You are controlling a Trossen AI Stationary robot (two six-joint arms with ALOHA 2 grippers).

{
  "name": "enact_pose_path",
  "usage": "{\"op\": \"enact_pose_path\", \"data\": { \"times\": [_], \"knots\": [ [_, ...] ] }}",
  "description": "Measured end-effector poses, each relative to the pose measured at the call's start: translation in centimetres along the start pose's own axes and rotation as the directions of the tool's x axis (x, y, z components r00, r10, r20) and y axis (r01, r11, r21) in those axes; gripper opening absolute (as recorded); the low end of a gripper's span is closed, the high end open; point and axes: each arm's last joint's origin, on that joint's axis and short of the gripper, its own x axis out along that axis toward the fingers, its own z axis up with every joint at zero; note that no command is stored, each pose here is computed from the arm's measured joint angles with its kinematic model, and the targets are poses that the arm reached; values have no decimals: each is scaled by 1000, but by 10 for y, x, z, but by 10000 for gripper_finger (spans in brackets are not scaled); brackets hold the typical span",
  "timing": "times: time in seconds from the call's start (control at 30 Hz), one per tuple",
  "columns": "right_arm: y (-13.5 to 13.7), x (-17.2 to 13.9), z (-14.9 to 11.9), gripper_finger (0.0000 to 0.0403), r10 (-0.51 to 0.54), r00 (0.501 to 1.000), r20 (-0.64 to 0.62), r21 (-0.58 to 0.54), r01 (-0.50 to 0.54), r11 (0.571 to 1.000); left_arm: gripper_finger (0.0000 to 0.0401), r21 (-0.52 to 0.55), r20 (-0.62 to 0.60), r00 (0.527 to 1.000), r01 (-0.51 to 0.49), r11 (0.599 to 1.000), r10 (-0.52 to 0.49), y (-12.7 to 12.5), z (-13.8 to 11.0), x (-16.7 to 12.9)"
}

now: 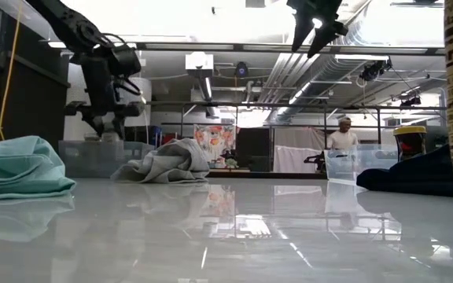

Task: Sort spices by type
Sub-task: Put the white seasoning bottle into the top black bin

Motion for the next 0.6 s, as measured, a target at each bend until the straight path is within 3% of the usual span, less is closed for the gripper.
{"op": "enact_pose_path", "data": {
  "times": [0.33, 0.6],
  "knots": [
    [0, 0, 0, 291, 2, 1000, 5, -6, -2, 1000, 233, 39, 2, 1000, -21, 999, 21, -5, -1, 12],
    [0, 0, 0, 291, 5, 1000, 4, -6, -5, 1000, 243, 24, 24, 1000, 12, 1000, -13, -7, 2, 9]
  ]
}}
